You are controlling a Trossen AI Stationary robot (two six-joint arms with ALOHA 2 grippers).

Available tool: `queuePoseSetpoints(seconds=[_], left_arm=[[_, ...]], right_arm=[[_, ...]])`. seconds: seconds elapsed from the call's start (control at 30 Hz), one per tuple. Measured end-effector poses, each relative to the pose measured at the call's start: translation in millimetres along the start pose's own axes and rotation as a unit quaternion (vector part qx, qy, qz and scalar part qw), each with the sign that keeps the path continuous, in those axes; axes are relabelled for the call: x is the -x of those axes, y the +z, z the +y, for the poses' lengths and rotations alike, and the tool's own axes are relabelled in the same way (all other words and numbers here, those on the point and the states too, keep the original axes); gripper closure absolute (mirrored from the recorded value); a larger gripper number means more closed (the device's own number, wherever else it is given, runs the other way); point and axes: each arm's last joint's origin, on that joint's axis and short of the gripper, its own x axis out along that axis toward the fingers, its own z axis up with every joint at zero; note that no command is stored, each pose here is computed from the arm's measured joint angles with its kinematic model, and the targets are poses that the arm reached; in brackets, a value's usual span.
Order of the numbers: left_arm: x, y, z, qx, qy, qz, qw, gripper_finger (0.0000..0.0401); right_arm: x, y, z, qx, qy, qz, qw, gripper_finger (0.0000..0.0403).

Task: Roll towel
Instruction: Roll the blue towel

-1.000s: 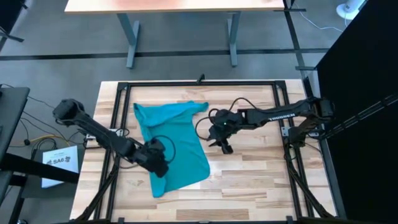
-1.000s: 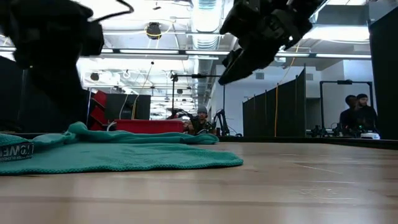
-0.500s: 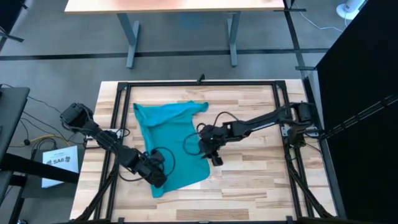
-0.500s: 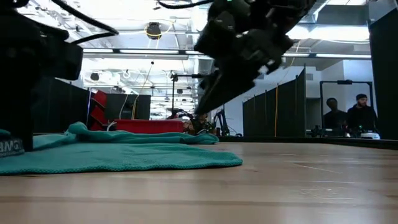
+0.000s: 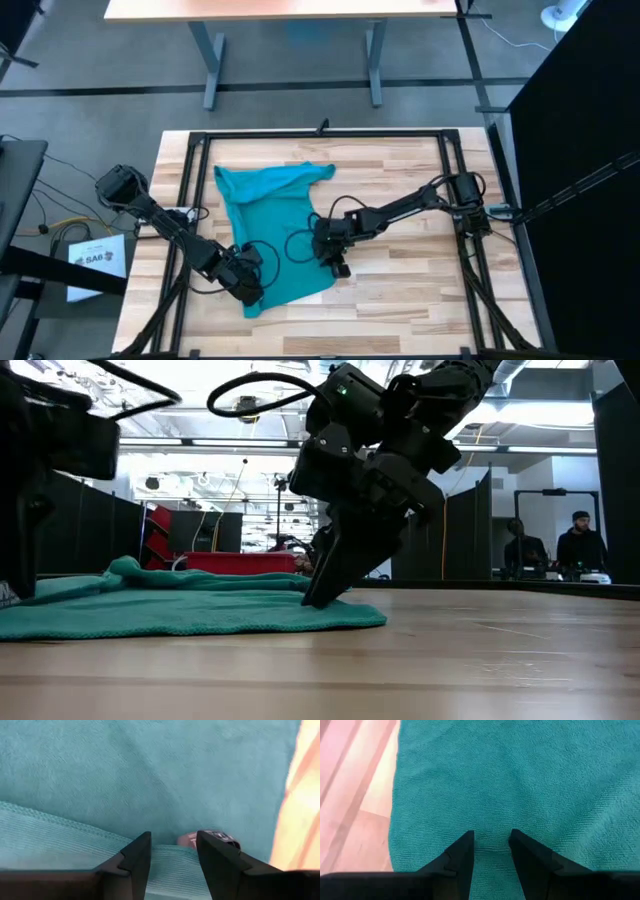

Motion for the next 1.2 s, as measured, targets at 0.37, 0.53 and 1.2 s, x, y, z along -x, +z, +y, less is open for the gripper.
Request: queuePoseSetpoints(seconds=[0.37,0.53,1.2], left_arm=[[13.1,-48.7,-6.8,0.033,0.003,0.031,0.999,0.0258],[20.3,-71.0,-10.1,0.056,-0.012,0.046,0.997,0.0258],[53.9,-27.7,-25.2,-0.019,0.094,-0.153,0.984,0.0258]], right_arm=[[1.3,-12.4,8.1,-0.014,0.004,0.072,0.997,0.0285],[0.8,-14.9,11.8,-0.016,0.006,0.085,0.996,0.0285],[10.4,11.7,32.2,0.027,-0.063,0.023,0.997,0.0285]])
